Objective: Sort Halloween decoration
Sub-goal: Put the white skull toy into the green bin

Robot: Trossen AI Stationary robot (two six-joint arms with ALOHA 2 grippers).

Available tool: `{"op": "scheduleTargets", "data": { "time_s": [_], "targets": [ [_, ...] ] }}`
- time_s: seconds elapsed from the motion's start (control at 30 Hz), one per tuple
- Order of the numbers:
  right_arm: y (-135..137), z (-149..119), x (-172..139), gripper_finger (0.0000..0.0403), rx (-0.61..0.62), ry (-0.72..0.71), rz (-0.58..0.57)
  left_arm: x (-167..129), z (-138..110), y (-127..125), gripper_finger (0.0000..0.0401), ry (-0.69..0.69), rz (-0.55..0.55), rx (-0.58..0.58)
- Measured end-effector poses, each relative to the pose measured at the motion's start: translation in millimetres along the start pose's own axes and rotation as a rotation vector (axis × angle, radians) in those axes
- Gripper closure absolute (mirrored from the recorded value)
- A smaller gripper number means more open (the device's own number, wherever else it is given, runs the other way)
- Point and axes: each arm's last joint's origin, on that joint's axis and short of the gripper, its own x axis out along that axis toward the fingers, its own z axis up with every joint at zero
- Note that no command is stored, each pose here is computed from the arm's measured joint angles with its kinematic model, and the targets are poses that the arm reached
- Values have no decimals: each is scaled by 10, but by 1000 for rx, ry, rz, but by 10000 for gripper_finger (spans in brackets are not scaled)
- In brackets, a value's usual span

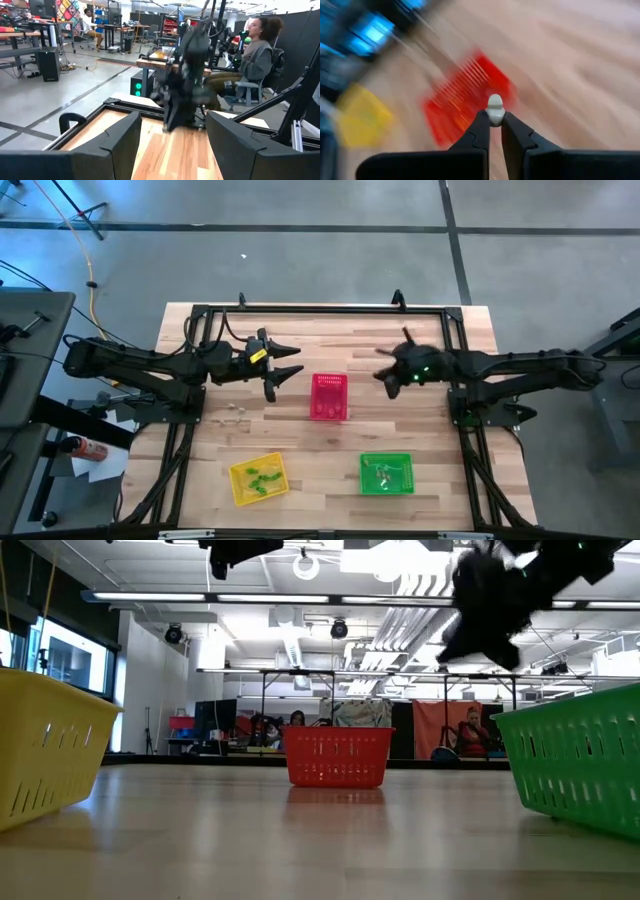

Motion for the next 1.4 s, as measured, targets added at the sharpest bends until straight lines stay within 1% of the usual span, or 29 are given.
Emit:
{"op": "scheduleTargets", "data": {
  "time_s": [0.1, 0.2, 0.27, 0.33, 0.47, 0.57, 0.9, 0.97, 1.03, 1.13, 1.2, 1.33, 1.4],
  "targets": [
    [154, 205, -95, 390, -62, -202, 153, 0, 0, 0, 190, 0, 0, -9],
    [295, 392, -200, 390, -168, -406, 276, 0, 0, -2, 190, 1, -5, -32],
    [373, 492, -279, 390, -250, -518, 337, 0, 0, -2, 190, 1, -5, -55],
    [432, 553, -322, 390, -330, -586, 368, 0, 0, -2, 190, 1, -5, -69],
    [505, 582, -364, 390, -450, -625, 391, 0, 0, -2, 190, 1, -5, -70],
    [508, 567, -350, 390, -473, -612, 390, 0, 0, -2, 190, 1, -5, -70],
    [505, 565, -341, 390, -464, -604, 388, 0, -1, -1, 190, 1, -5, -70],
    [509, 562, -342, 390, -433, -592, 408, 1, -1, -2, 190, 1, -5, -69],
    [526, 547, -345, 390, -376, -556, 468, 1, -1, -1, 190, 1, -5, -69],
    [587, 492, -358, 390, -264, -467, 589, 0, -1, -1, 190, 1, -5, -69],
    [639, 421, -358, 390, -185, -382, 647, 0, -1, -1, 190, 1, -5, -69],
    [775, 179, -364, 390, -91, -157, 725, 0, -2, -1, 190, 2, -5, -69],
    [837, 19, -376, 390, -60, -35, 727, 0, -2, -1, 190, 2, -4, -69]
  ]
}}
